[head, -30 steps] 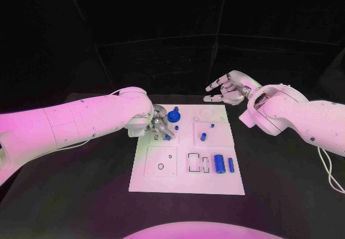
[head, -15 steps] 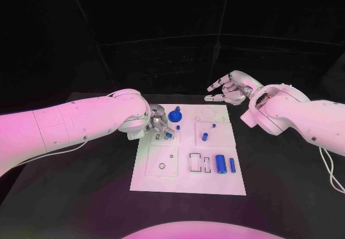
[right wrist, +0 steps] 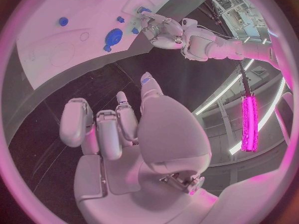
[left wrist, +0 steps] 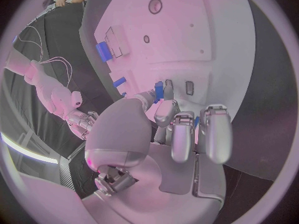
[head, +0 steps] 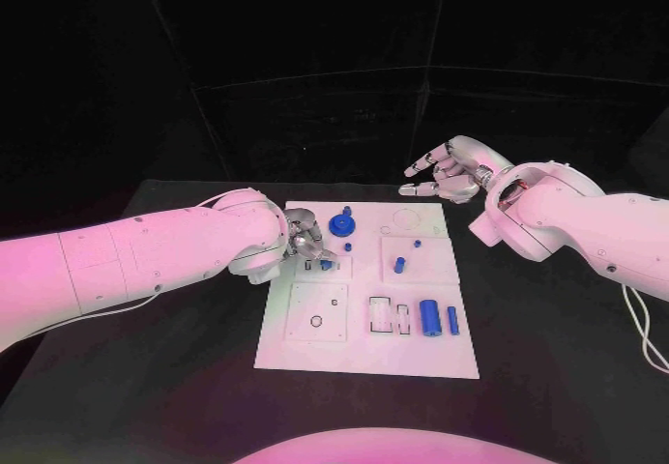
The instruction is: Assemble the parts on the task board
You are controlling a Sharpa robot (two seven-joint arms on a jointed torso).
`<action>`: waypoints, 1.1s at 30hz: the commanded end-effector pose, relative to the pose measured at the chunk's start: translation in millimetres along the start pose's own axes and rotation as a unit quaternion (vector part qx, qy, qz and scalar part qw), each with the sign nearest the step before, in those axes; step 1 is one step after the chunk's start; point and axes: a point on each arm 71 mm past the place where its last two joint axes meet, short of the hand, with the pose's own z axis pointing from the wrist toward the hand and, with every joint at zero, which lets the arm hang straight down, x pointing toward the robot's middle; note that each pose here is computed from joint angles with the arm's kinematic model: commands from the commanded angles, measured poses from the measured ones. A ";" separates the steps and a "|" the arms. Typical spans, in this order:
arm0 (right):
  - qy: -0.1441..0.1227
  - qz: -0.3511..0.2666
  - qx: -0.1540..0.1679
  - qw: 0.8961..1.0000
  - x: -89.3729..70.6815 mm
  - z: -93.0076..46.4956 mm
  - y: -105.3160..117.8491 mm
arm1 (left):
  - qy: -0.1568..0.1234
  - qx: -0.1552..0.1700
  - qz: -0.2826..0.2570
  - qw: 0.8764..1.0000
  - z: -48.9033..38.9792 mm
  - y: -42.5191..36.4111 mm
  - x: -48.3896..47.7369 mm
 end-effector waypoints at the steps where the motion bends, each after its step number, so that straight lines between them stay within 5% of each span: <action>1: 0.003 -0.002 -0.001 1.000 -0.8 0.1 0.7 | -0.036 0.004 0.021 0.999 1.6 -0.5 -2.6; 33: 0.007 -0.002 0.000 1.000 0.6 1.4 0.8 | -0.010 -0.009 0.062 0.998 5.0 4.8 5.3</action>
